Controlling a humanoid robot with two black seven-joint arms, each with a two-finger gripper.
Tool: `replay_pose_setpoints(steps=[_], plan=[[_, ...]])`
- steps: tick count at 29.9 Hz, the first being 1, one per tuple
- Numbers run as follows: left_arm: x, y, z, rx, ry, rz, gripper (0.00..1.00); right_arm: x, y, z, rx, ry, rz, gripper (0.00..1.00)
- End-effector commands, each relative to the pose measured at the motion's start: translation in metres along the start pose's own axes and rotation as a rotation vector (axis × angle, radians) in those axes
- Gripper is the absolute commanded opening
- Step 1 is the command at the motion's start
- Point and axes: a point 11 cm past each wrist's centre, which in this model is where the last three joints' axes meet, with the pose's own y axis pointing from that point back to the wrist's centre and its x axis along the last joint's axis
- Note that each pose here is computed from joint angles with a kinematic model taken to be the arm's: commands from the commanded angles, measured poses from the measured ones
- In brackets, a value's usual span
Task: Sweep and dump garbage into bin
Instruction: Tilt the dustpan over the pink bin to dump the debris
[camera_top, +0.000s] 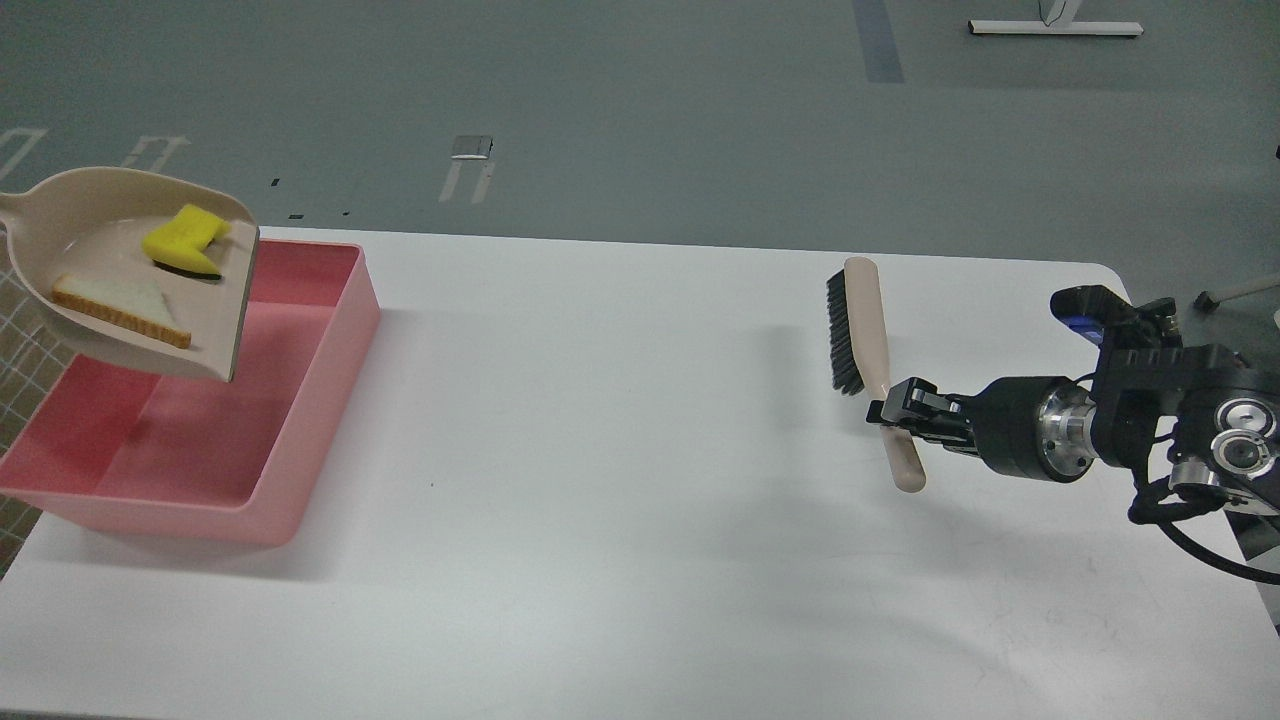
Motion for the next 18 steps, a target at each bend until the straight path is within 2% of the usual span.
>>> replay_pose_setpoints(steps=[1,12,18], plan=[[0.001,0.000,0.000,0.006,-0.082,0.008,0.00,0.000,0.000,0.000,0.000,-0.001,0.000,0.00],[0.024,0.009,0.009,0.008,-0.280,0.061,0.00,0.001,-0.001,0.001,-0.002,-0.003,0.001,0.00],[0.019,0.011,0.026,-0.040,-0.409,0.055,0.00,0.000,-0.001,0.000,0.001,-0.003,0.000,0.00]])
